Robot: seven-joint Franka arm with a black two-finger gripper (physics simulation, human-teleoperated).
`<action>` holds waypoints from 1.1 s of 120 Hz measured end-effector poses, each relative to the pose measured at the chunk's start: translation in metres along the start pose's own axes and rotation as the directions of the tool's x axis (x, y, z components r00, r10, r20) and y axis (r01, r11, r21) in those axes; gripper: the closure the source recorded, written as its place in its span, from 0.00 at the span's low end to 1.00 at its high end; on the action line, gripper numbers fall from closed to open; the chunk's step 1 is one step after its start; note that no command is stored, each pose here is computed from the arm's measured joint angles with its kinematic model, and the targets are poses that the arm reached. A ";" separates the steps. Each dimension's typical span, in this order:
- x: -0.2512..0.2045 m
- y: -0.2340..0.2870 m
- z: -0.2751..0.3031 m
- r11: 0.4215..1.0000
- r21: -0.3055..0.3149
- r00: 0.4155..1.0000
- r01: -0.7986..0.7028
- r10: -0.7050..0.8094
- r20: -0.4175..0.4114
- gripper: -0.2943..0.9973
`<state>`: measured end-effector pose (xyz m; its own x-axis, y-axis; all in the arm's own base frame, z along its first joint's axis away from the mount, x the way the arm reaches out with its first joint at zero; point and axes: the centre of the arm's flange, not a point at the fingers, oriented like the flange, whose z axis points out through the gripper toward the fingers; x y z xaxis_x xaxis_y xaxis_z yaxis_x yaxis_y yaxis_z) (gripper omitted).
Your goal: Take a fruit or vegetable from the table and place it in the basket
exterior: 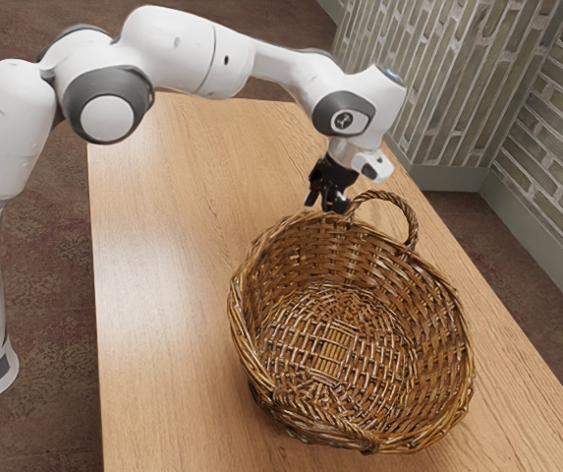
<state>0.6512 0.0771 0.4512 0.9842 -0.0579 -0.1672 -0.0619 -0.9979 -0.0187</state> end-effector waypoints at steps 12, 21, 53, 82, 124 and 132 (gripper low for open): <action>0.002 0.000 0.004 1.000 0.000 1.000 -0.003 0.003 0.002 0.23; 0.004 0.001 0.004 1.000 -0.002 1.000 -0.005 0.005 -0.008 0.23; 0.027 0.008 0.021 0.999 -0.040 0.997 -0.007 0.004 -0.076 0.23; 0.037 0.010 0.025 0.999 -0.042 0.994 -0.006 0.001 -0.108 0.23; 0.041 0.007 0.034 0.999 -0.040 0.994 0.000 -0.005 -0.105 0.23; 0.041 0.007 0.034 0.999 -0.038 0.994 -0.001 -0.003 -0.105 0.23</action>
<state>0.6853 0.0687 0.4103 0.9964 -0.0572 -0.0626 -0.0561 -0.9982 0.0189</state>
